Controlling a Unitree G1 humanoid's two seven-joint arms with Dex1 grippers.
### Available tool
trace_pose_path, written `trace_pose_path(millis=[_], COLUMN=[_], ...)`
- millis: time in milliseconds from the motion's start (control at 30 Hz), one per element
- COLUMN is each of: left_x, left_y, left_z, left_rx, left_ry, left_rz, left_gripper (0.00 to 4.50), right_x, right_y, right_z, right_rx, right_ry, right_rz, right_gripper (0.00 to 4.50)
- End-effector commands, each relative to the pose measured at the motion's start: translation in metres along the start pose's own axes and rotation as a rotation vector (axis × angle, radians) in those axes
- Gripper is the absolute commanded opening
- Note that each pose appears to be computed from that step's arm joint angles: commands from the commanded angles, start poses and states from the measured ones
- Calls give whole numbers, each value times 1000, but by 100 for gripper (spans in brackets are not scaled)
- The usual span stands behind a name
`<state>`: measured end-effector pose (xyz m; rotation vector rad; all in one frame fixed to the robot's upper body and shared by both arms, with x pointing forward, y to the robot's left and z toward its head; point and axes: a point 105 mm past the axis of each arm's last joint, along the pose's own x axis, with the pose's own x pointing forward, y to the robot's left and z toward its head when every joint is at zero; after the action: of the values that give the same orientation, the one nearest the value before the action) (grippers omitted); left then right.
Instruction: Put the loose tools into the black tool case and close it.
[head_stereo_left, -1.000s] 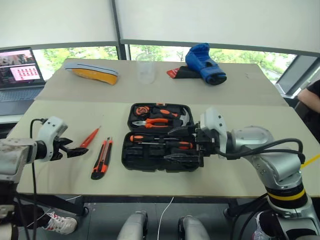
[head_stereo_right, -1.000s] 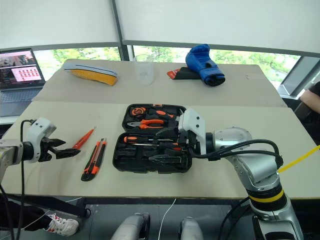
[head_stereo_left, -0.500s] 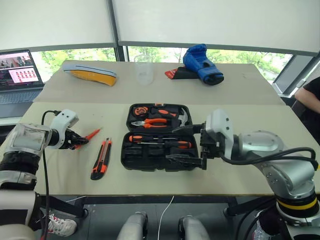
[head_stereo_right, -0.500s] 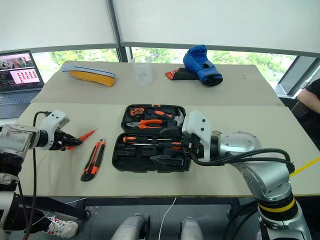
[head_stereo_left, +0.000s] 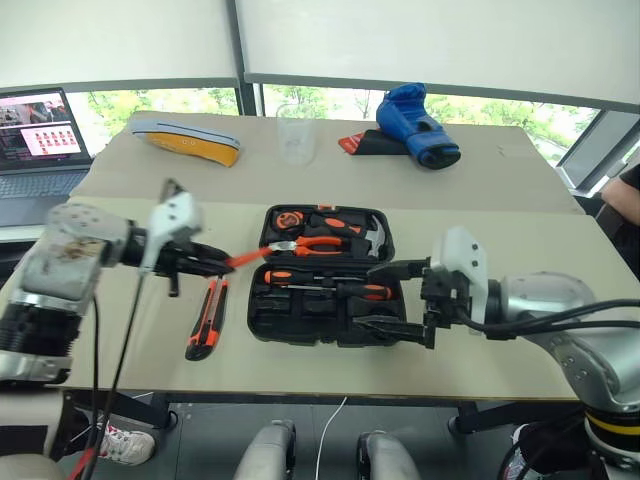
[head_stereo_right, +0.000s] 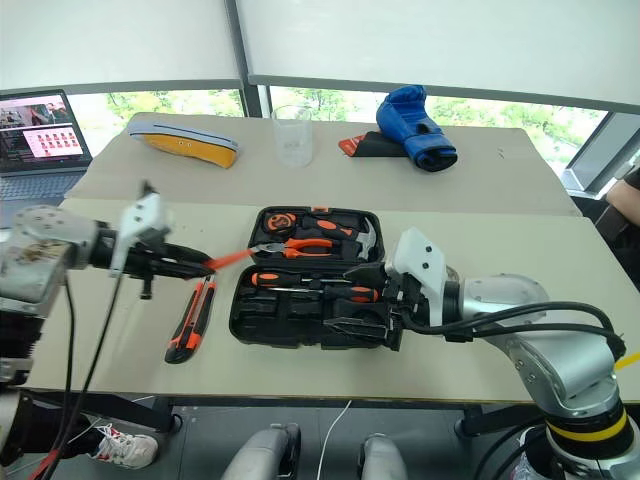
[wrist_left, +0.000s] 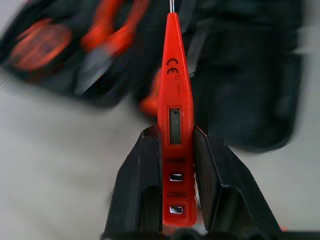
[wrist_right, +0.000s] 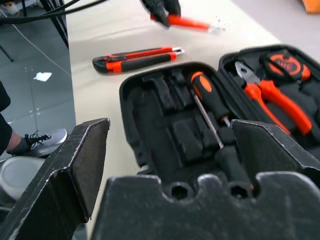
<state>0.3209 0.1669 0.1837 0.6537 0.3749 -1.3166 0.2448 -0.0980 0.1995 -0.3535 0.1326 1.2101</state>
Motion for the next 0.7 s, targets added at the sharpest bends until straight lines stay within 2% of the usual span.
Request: trace_pose_path(millis=[33, 133, 267, 700], left_x=[18, 37, 46, 66], left_y=[-7, 3, 7, 12], left_z=[4, 3, -7, -7], left_rx=[62, 10, 45, 60], left_ry=[63, 86, 151, 141], left_rz=[-96, -92, -122, -156], left_gripper=[44, 44, 44, 44], right_x=[-8, -10, -12, -15], right_y=[5, 9, 7, 4], right_z=[9, 7, 8, 13], right_rx=[-38, -31, -16, 8], right_ry=[-16, -12, -32, -71], right_rz=[-26, -39, -96, -165], right_gripper=[450, 450, 450, 450])
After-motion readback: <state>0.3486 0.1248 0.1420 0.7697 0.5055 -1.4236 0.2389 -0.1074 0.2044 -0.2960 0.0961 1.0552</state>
